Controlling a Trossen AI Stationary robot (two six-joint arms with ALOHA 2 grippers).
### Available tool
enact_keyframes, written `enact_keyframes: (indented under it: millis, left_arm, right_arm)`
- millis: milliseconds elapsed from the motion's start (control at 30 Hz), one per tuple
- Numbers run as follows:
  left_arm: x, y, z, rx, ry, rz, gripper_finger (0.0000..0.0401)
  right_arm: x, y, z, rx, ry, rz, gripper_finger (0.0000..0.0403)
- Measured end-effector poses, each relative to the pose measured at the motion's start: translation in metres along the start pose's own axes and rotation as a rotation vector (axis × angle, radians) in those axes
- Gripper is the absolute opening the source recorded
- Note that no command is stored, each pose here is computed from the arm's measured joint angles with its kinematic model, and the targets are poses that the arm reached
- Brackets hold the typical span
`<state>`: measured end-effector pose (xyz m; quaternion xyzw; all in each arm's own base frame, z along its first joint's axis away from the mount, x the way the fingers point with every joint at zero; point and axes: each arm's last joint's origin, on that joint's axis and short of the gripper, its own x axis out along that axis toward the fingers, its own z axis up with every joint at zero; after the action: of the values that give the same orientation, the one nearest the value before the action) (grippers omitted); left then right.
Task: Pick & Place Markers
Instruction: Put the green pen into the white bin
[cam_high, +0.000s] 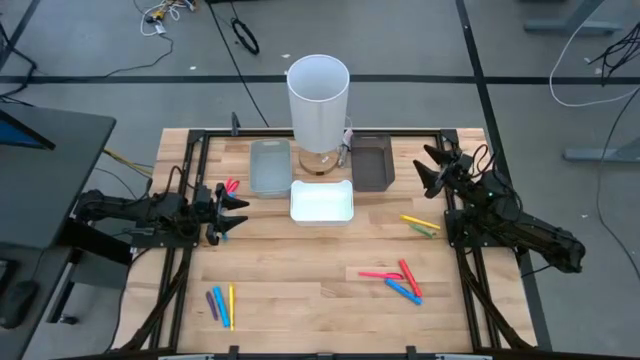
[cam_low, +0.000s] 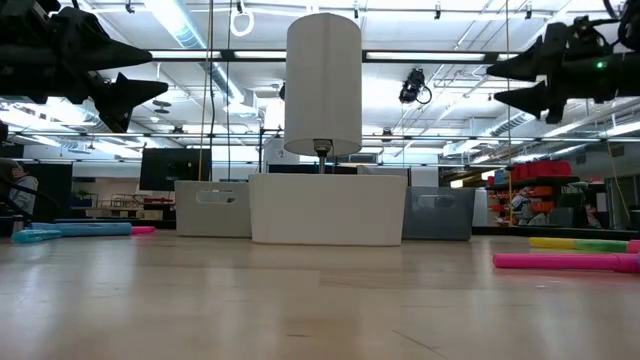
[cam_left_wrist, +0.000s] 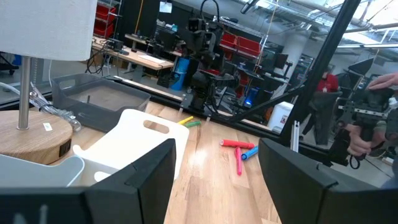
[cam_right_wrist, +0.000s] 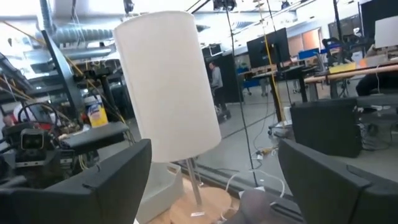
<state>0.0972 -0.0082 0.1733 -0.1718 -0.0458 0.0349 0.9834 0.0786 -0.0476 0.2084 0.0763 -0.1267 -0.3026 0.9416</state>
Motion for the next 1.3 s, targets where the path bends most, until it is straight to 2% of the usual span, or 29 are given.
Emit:
enact_keyframes:
  millis: [267,467,700,967,1300]
  left_arm:
    - [0.0,0.0,0.0,0.0,0.0,0.0,0.0234]
    - [0.0,0.0,0.0,0.0,0.0,0.0,0.0234]
    - [0.0,0.0,0.0,0.0,0.001,0.0,0.0234]
    - [0.0,0.0,0.0,0.0,0.0,0.0,0.0234]
    - [0.0,0.0,0.0,0.0,0.0,0.0,0.0234]
  right_arm:
    - [0.002,0.006,0.017,-0.014,0.102,0.056,0.0352]
    - [0.002,0.01,0.036,-0.013,0.173,0.048,0.0352]
    - [0.0,0.017,0.073,0.046,0.212,0.035,0.0352]
    - [-0.004,0.027,0.12,-0.023,0.315,0.046,0.0352]
    - [-0.01,0.038,0.173,0.025,0.426,0.043,0.0352]
